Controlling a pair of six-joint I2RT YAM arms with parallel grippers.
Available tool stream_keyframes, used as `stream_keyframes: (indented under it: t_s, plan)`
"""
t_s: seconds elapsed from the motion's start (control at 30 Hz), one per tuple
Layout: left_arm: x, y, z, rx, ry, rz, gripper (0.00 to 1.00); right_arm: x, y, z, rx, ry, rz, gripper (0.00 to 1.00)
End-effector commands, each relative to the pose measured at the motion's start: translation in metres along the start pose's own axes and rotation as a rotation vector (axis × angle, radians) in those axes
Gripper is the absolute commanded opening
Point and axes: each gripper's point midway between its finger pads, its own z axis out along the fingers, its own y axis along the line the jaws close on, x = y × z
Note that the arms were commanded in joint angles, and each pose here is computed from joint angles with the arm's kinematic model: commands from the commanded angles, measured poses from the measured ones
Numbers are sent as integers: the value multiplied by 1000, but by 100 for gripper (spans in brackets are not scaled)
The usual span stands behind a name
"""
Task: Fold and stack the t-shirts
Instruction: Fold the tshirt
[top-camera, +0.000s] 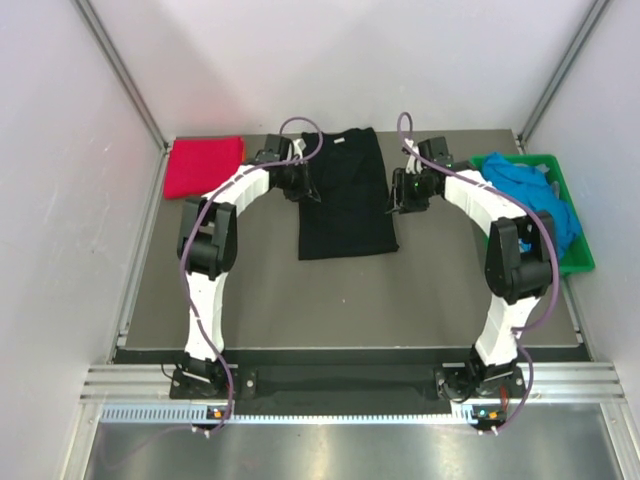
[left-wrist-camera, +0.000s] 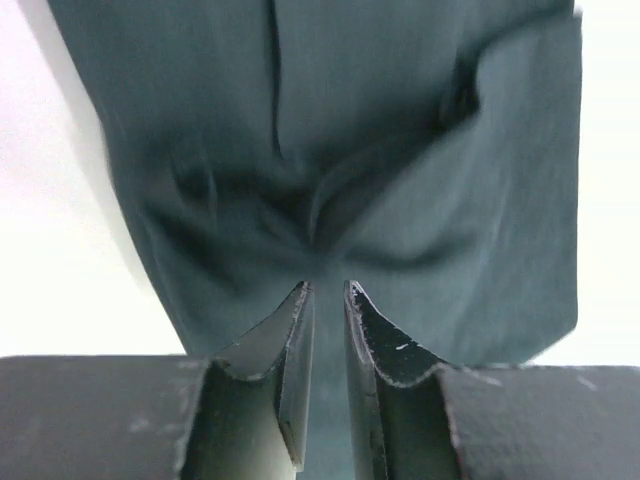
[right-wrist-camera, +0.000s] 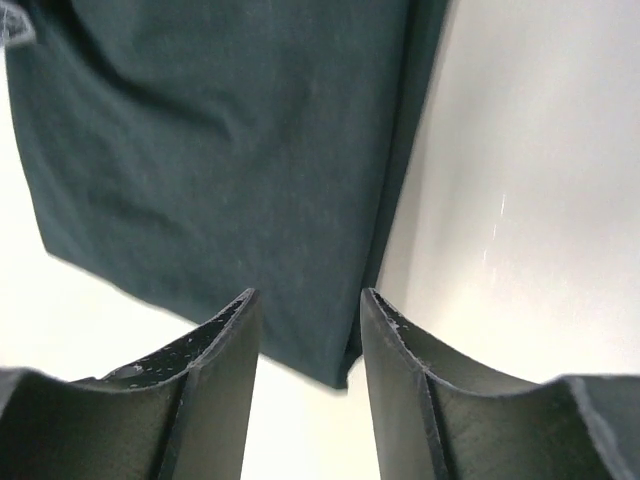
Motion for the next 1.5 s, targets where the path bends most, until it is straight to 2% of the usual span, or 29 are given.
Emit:
stream_keyframes:
  t_s: [0.0, 0.17, 0.27, 0.53, 1.2, 1.23, 1.37, 1.47]
  plan:
    - [-45, 0, -3, -33, -103, 79, 24, -35, 4, 9, -38, -71, -95, 45]
    - [-56, 23, 12, -68, -104, 67, 24, -83, 13, 19, -113, -134, -152, 48]
    - [-61, 34, 18, -75, -121, 56, 24, -95, 8, 36, -123, -130, -167, 49]
    - [-69, 43, 27, -66, -152, 64, 24, -109, -17, 69, -81, -146, -170, 49]
    - [-65, 57, 40, -88, -150, 57, 25, -122, -33, 97, -65, -177, -136, 40]
    - [-65, 57, 40, -88, -150, 57, 25, -122, -32, 99, -70, -180, -136, 38]
    - [-64, 63, 41, -119, -149, 50, 25, -126, -33, 101, -72, -199, -131, 0]
    - [-62, 69, 43, -141, -141, 44, 25, -128, -42, 103, -60, -207, -107, 0]
